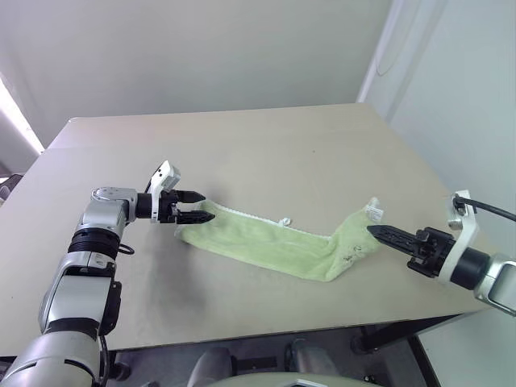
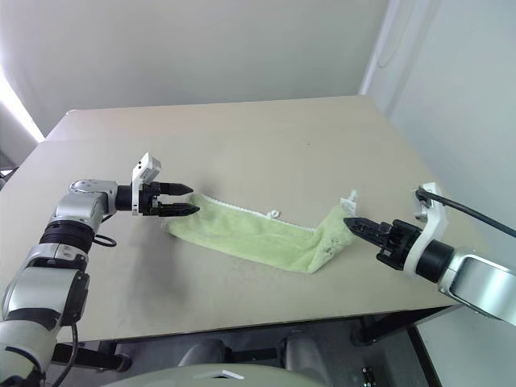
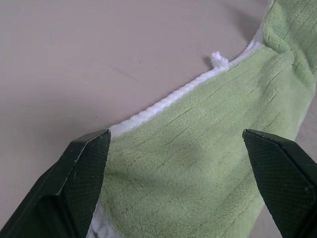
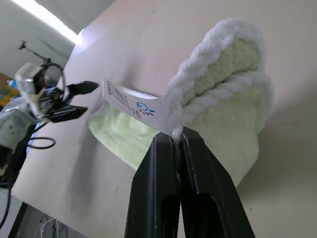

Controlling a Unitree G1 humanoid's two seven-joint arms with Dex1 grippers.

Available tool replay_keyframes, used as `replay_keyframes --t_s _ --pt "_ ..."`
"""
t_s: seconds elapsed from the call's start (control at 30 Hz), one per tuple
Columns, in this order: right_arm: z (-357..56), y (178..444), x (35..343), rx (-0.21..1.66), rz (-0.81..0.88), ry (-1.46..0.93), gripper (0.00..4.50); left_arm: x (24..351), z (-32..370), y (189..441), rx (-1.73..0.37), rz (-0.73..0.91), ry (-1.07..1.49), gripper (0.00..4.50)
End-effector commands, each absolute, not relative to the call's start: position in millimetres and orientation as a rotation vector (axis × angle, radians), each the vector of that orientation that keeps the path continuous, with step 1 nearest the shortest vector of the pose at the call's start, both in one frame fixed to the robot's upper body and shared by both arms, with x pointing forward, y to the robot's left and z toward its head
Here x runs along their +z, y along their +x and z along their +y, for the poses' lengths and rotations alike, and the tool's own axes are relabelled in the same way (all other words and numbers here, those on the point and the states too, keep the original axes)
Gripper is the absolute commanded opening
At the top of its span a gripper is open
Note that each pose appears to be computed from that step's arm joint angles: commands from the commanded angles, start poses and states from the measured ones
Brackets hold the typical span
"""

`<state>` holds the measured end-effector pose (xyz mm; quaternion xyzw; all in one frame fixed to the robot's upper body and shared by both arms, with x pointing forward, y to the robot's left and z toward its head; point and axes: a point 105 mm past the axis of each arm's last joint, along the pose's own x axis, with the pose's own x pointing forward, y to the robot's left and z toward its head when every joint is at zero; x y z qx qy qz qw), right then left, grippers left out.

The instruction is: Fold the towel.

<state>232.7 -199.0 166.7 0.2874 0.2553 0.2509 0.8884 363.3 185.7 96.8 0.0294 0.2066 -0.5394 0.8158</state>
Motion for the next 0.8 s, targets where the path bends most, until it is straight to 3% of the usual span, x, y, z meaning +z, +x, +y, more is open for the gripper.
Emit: replay_keyframes --t_s 0.03,0.5,0.63,0.8 --pt "-192.3 233.0 177.2 0.565 0.501 0.579 0.06 111.4 185.1 368.7 -1.149 0.390 0.085 4.50" --pt "-172.8 236.1 176.8 0.644 0.516 0.580 0.06 110.7 185.1 369.1 -1.145 0.388 0.085 4.50" --pt "-92.4 260.3 148.0 0.838 0.668 0.722 0.06 109.3 181.1 369.9 -1.147 0.387 0.082 4.50" --pt "-84.7 272.5 138.8 0.817 0.703 0.709 0.06 108.4 179.7 368.7 -1.150 0.388 0.075 4.50"
